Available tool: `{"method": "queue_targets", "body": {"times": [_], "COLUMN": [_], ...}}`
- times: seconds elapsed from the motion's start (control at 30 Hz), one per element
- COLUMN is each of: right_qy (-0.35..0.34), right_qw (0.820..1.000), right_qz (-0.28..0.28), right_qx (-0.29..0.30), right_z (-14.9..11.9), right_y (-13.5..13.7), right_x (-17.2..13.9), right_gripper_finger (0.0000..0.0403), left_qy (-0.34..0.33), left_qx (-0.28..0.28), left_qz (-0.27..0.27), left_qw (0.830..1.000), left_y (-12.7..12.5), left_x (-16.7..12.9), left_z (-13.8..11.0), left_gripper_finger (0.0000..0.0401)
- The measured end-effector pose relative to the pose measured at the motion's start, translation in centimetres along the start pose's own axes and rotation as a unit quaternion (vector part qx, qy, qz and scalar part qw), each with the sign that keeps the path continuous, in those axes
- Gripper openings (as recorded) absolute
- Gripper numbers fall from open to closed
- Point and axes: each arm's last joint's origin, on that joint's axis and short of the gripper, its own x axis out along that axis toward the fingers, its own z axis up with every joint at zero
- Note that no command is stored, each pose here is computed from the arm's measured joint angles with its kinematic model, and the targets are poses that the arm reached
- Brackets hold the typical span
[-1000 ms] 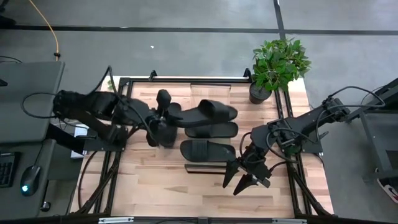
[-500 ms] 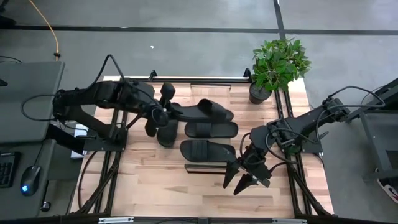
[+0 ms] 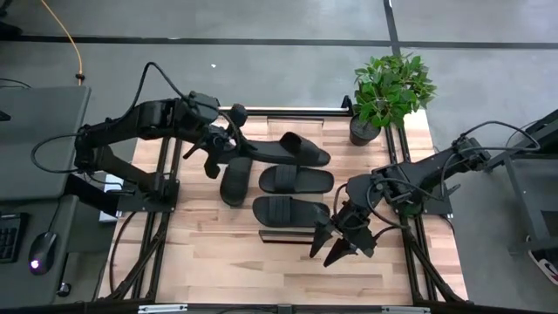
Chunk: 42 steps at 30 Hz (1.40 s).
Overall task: Pick and place slides into the shelf
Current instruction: Put the bottom black slipper on the shelf
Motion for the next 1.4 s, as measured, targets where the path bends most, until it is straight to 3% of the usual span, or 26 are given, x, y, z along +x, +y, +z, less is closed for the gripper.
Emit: {"method": "queue_targets", "body": {"times": [0.37,0.87,1.03,1.23,1.4], "right_qy": [0.016,0.015,0.015,0.014,0.015], "right_qw": [1.0,1.0,1.0,1.0,1.0], "right_qz": [-0.022,-0.026,-0.026,-0.019,-0.016], "right_qx": [0.006,0.007,0.007,0.011,0.012], "right_z": [-1.1,-1.3,-1.3,-1.6,-1.7], "right_y": [-1.2,-1.5,-1.5,-1.5,-1.4], "right_x": [-0.8,-1.0,-1.0,-0.6,-0.5], "right_gripper_finger": [0.0195,0.0195,0.0195,0.0195,0.0195], "left_qy": [0.019,0.004,-0.012,-0.084,-0.079], "left_qx": [-0.044,-0.039,-0.014,0.062,0.067], "left_qz": [0.015,0.027,0.028,-0.021,-0.021], "left_qw": [0.999,0.999,0.999,0.994,0.994], "left_y": [1.0,1.2,1.3,1.1,1.2], "left_x": [-0.2,-0.2,-0.2,0.1,0.8], "left_z": [-1.4,-1.2,-1.0,-0.6,-0.7], "left_gripper_finger": [0.0091,0.0092,0.0092,0.0092,0.0092]}}
